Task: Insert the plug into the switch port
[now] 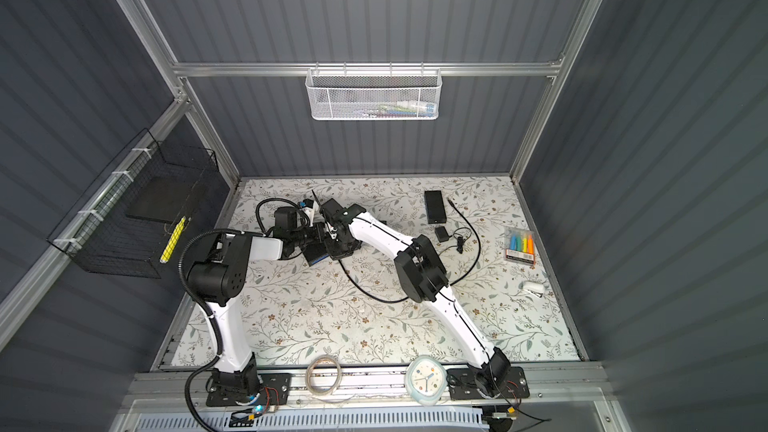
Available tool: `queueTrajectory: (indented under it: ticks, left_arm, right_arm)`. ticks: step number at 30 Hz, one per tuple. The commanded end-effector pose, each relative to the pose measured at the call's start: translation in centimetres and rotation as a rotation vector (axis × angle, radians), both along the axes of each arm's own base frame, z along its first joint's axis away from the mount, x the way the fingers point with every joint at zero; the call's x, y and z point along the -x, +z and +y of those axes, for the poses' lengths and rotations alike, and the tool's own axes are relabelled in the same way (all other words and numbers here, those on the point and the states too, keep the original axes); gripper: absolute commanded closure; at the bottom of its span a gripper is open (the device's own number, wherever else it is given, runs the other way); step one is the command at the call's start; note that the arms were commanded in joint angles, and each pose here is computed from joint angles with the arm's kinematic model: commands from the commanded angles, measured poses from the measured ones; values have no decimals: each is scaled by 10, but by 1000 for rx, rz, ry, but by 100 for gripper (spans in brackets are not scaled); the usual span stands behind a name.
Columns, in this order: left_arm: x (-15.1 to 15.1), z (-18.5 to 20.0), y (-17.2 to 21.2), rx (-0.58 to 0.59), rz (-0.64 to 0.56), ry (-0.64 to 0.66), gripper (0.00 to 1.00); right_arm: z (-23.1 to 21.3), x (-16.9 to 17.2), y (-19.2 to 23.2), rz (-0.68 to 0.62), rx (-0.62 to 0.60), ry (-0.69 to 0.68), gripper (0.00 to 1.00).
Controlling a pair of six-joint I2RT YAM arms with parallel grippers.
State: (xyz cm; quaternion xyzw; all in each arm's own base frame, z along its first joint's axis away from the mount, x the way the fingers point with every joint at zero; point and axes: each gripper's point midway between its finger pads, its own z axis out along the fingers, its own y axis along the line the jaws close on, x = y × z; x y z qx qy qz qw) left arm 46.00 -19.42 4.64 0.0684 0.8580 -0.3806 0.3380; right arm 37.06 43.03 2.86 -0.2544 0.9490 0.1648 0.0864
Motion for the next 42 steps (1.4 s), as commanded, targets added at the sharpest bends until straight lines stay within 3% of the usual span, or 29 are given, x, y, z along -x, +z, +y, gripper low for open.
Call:
queueTrajectory:
  ticks: [1,8,16,25,34,42]
  left_arm:
    - [114,-36,-78,25,466,-189,78]
    - [96,-13,-67,5,434,-116,74]
    - [66,14,-55,-2,397,-7,71]
    - [32,29,-31,-23,316,57,70]
    - [27,41,0,-112,252,71,67]
    - [35,46,13,-133,233,70,66]
  right_arm:
    - [37,-74,72,-366,-239,-43,100]
    - [19,-57,66,-354,-203,-25,99]
    - [5,-38,69,-330,-185,11,84]
    - [-43,0,72,-283,-85,81,66]
    - [-56,38,53,-228,-95,228,65]
    - [-40,38,38,-254,-69,289,66]
